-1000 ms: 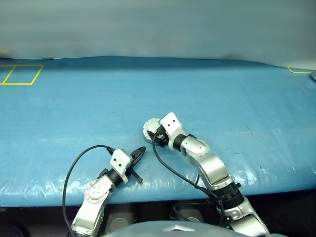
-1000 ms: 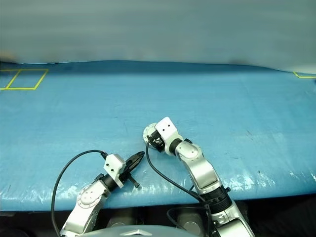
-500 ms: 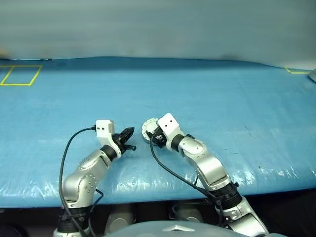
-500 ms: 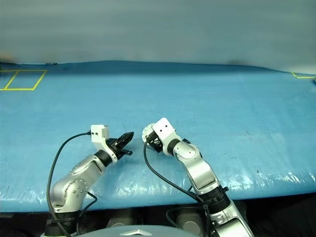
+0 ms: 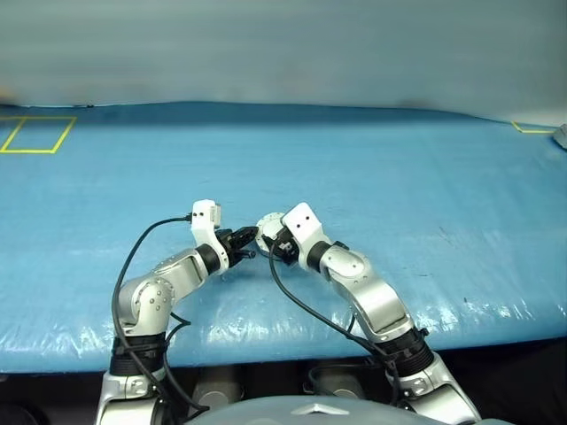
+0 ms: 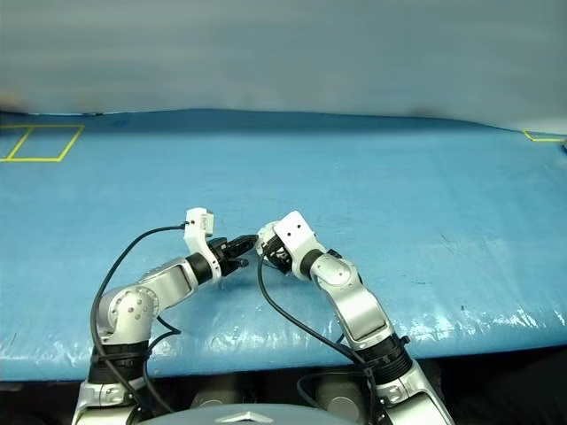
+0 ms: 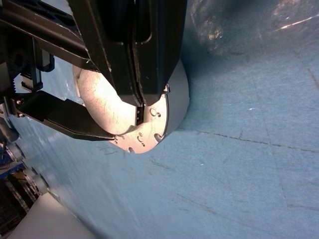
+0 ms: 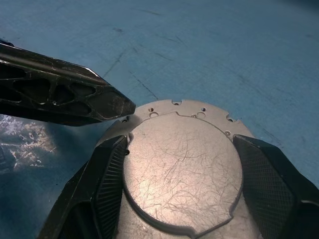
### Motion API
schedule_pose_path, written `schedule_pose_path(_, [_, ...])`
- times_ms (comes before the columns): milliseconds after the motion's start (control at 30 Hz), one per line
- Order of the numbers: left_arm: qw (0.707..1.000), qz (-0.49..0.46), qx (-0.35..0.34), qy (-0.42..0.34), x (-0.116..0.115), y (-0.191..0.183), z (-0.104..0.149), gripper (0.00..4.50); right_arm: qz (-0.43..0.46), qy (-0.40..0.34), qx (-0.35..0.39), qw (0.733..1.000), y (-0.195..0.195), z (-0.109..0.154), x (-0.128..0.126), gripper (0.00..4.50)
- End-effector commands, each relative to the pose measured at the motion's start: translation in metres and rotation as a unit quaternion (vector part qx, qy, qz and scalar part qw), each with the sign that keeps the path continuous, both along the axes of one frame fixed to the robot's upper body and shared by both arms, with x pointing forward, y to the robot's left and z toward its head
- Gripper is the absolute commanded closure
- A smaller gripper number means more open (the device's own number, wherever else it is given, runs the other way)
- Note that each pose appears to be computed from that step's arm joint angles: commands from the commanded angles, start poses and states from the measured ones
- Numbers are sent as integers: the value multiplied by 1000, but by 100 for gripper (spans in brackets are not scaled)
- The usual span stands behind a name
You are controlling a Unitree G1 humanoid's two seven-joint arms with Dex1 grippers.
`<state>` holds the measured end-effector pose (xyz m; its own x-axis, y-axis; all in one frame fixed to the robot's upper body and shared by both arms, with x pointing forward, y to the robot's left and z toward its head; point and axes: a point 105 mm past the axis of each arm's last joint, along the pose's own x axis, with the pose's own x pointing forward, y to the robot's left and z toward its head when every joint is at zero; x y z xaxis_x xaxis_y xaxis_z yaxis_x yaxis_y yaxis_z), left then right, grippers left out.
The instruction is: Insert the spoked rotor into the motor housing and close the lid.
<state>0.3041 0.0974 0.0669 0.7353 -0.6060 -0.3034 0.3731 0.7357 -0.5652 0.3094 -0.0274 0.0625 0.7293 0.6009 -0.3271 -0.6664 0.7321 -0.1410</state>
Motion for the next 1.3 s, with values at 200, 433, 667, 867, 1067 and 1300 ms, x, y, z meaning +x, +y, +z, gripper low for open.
schedule_pose_path(200, [1000,-19,4,8,3,-11,-3,450,-19,66,-41,997,-11,-35,-8,147])
schedule_pose_path(433, [999,-36,5,11,2,-18,-4,450,-3,69,-15,997,-4,-32,-14,147])
schedule_pose_path(667, [999,-33,6,12,3,-15,-3,450,-26,62,10,998,-13,-26,-21,2])
schedule_pose_path(867, [999,-35,12,5,3,-12,-2,450,-60,54,98,992,-30,3,-32,2])
schedule_pose_path(1067, [999,-38,7,0,4,-14,1,450,-149,108,260,948,-50,17,-35,2])
schedule_pose_path(1300, [999,-47,15,-3,4,-15,0,450,-207,195,383,879,-53,5,-34,2])
